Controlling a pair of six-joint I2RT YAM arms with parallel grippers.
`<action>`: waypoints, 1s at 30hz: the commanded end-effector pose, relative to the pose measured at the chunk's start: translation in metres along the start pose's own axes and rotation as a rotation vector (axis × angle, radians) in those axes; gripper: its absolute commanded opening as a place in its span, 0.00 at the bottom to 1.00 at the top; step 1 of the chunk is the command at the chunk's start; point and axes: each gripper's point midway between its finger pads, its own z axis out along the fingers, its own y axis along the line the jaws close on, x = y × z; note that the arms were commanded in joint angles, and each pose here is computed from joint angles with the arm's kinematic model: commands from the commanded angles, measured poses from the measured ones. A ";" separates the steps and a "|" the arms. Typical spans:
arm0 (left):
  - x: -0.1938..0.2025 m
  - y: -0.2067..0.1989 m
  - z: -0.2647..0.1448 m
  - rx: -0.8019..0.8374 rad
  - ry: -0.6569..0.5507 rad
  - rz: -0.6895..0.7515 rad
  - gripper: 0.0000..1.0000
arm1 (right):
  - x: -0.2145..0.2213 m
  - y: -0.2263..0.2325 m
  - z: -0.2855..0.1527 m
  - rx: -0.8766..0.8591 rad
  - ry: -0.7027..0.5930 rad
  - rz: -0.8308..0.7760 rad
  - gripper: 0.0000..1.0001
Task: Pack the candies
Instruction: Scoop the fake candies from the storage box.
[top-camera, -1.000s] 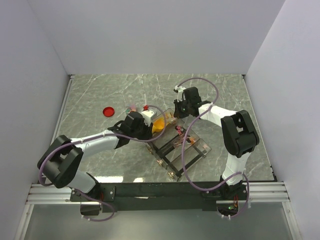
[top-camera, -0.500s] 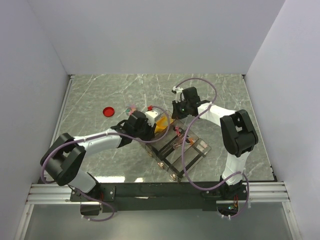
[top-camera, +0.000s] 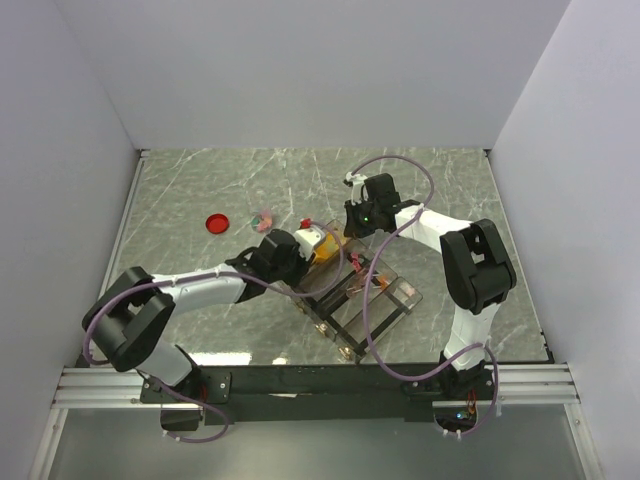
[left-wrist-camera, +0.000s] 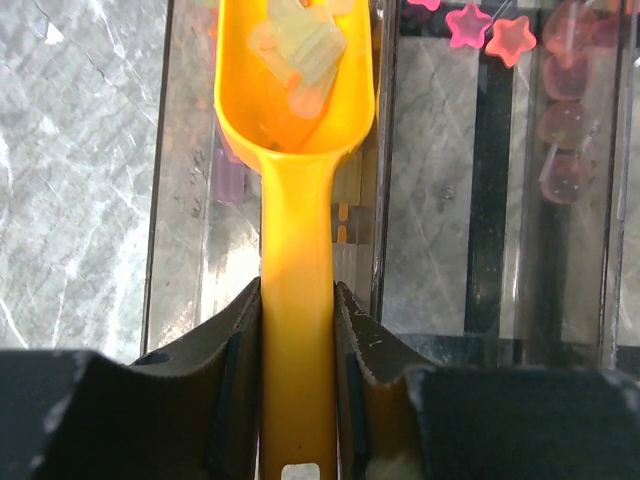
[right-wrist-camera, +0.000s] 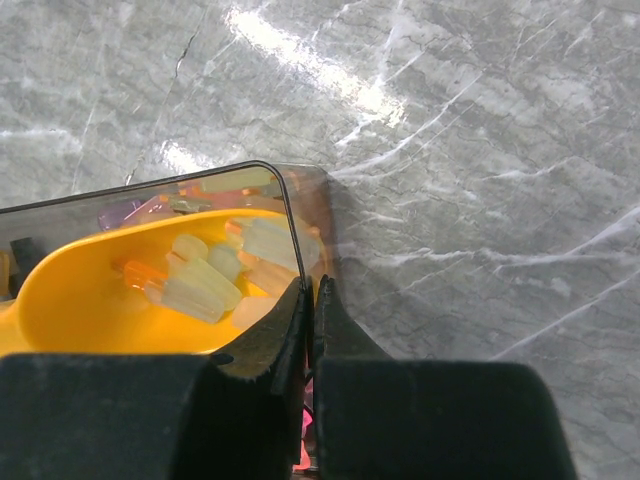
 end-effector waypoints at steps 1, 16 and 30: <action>-0.044 -0.027 -0.009 0.100 -0.222 0.027 0.01 | 0.014 0.031 0.009 -0.106 0.047 0.105 0.00; -0.027 -0.023 -0.028 0.073 -0.257 -0.034 0.01 | 0.010 0.016 0.005 -0.021 0.039 0.096 0.03; -0.024 -0.020 -0.032 0.057 -0.248 -0.021 0.01 | -0.021 0.021 -0.029 0.017 -0.035 0.069 0.31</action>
